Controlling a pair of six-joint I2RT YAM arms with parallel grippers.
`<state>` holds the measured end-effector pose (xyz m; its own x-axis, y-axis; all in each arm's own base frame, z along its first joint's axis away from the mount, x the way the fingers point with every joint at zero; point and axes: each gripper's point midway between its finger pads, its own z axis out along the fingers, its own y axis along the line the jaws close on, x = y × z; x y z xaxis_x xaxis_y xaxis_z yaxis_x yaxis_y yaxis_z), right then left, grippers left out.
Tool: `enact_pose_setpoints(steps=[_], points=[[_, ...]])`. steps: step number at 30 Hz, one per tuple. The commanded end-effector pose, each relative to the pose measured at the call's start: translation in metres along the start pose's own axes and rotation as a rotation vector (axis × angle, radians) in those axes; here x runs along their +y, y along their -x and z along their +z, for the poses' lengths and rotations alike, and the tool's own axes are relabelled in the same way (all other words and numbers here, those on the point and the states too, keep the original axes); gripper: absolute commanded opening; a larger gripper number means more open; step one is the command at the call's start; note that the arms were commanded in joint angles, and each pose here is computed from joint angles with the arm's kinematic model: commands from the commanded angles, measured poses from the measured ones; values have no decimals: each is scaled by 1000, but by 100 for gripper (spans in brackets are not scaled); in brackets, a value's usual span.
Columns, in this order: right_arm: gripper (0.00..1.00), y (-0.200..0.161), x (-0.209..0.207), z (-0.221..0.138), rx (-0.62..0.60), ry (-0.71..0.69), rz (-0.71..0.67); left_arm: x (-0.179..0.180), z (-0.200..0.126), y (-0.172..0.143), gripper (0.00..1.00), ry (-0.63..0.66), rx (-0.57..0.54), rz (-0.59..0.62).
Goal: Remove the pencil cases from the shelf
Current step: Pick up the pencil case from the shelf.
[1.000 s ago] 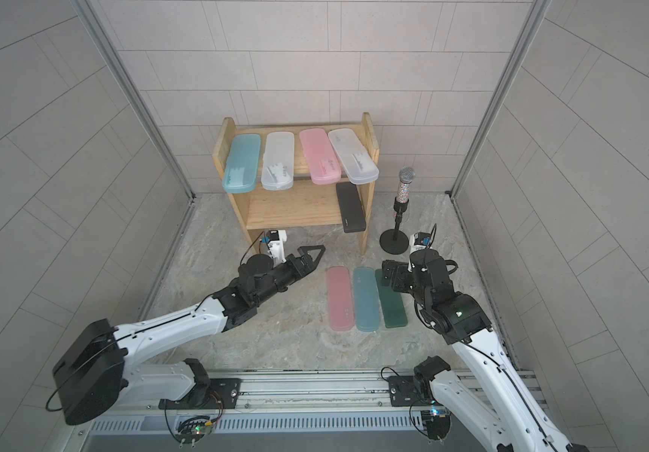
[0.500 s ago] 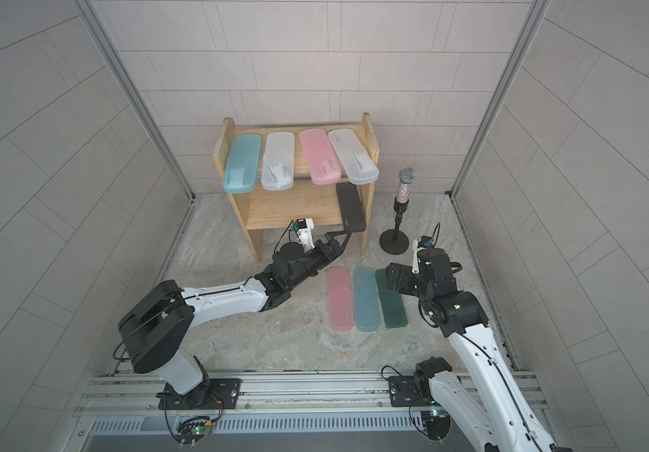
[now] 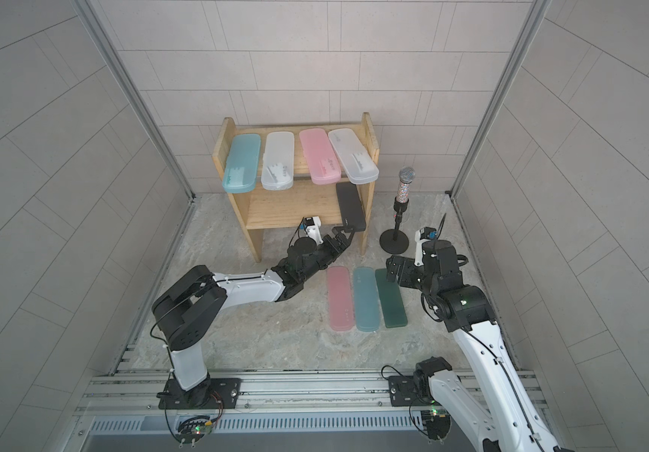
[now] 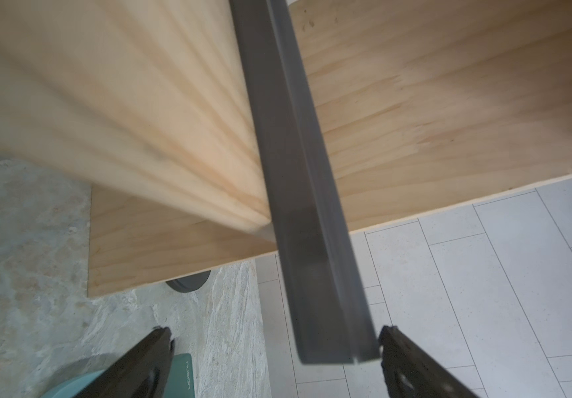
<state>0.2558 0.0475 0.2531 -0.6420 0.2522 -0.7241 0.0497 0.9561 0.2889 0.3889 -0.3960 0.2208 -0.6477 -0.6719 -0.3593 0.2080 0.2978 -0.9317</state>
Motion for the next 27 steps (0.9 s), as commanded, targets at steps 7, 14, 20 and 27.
enact_pose_setpoints(steps=[7, 14, 20, 27], points=[[100, 6, -3, 0, 21, -31, -26, -23, 15, 19, 99, -64, -46, -15], [100, 8, -3, 2, 26, -34, -31, -18, 19, 20, 90, -61, -43, -32], [100, 9, -4, 3, 29, -39, -32, -20, 18, 18, 80, -67, -31, -28], [100, 14, -4, -1, 17, -46, -32, -23, 21, 17, 63, -78, -23, -32]])
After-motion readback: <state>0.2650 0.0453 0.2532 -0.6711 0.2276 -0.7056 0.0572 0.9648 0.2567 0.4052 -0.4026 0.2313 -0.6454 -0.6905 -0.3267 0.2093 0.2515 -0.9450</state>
